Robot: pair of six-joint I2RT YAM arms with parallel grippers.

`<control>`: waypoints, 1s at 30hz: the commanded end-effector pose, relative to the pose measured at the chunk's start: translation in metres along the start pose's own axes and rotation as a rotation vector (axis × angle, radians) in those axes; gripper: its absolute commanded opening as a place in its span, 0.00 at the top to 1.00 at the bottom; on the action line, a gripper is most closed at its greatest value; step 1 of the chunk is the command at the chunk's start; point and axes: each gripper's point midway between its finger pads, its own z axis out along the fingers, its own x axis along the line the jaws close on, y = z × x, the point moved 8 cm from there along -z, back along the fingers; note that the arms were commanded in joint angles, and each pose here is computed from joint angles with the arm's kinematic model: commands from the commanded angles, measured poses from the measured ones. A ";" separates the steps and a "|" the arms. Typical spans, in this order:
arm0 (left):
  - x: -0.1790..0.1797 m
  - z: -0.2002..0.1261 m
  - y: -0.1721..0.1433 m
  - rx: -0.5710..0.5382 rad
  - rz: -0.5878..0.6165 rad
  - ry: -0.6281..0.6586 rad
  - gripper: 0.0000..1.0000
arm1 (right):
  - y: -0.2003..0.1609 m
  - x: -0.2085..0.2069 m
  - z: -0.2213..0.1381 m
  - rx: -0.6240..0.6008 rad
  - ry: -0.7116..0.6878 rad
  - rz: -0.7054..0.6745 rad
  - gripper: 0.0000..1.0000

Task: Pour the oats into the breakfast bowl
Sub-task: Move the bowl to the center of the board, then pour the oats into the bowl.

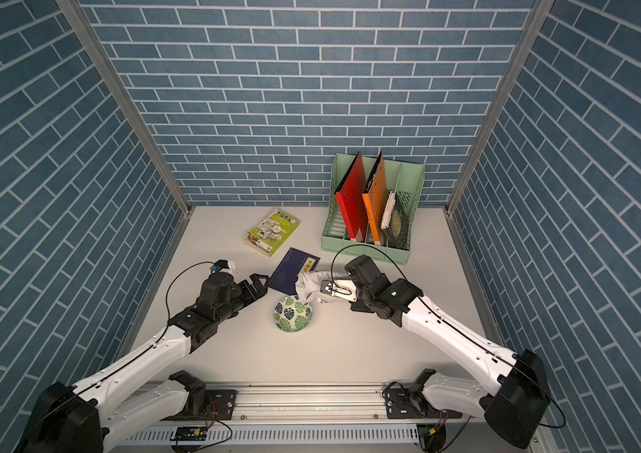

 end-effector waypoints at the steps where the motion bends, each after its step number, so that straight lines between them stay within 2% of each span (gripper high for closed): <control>1: 0.014 -0.006 0.008 -0.025 0.063 0.102 0.00 | 0.006 -0.016 -0.013 0.112 -0.078 -0.074 1.00; 4: 0.009 -0.010 0.022 -0.075 0.060 0.095 0.00 | 0.013 -0.019 -0.013 0.150 -0.106 -0.117 1.00; 9: 0.007 -0.011 0.028 -0.104 0.054 0.077 0.01 | 0.024 -0.022 -0.009 0.192 -0.151 -0.196 1.00; 21: 0.008 -0.006 0.027 -0.093 0.054 0.082 0.00 | 0.049 -0.022 -0.008 0.327 -0.282 -0.400 1.00; 30: 0.007 -0.006 0.027 -0.088 0.053 0.078 0.00 | 0.063 -0.021 -0.008 0.372 -0.351 -0.469 1.00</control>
